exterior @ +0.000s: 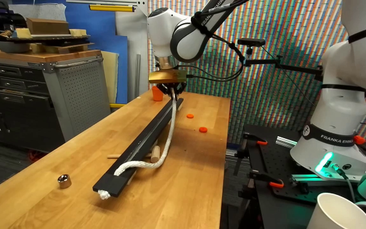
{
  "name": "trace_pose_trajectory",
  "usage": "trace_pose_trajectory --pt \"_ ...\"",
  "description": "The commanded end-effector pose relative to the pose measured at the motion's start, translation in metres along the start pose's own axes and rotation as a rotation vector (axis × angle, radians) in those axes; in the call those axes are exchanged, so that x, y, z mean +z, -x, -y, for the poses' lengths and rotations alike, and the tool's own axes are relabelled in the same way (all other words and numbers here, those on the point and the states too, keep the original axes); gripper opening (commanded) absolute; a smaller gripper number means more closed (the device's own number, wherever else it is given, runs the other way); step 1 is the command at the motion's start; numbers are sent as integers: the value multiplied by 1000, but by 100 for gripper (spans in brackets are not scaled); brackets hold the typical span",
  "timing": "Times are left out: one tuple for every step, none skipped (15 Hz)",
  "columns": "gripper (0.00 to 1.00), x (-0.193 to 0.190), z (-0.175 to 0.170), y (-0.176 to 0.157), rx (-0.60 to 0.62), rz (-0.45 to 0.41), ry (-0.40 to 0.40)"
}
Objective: Put the white rope in the hole on the black object
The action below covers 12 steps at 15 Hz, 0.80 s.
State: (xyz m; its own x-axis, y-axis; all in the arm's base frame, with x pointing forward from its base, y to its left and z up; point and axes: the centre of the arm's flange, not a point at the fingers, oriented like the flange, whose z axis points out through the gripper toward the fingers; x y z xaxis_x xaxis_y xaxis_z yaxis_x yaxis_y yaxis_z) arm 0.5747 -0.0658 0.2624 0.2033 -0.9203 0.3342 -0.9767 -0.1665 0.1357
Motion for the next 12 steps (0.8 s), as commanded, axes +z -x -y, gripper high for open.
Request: trace_pose_trajectory --pt "4 6 29 -49 134 -33 24" --pt "4 7 32 -64 171 -31 28" --pt "4 9 35 -75 201 -34 31" --pt "4 11 36 -85 227 -35 37" --pt "4 13 39 -93 249 -39 41" --pt "4 16 40 -97 264 -39 46" --pt "4 20 43 -97 276 -45 46" --pt "4 24 46 -94 270 -49 45" --pt "4 29 49 -87 246 -66 31" --pt "4 37 50 -77 215 -72 28" --pt "4 42 52 -70 197 -70 32" --pt "4 49 52 -60 180 -77 35"
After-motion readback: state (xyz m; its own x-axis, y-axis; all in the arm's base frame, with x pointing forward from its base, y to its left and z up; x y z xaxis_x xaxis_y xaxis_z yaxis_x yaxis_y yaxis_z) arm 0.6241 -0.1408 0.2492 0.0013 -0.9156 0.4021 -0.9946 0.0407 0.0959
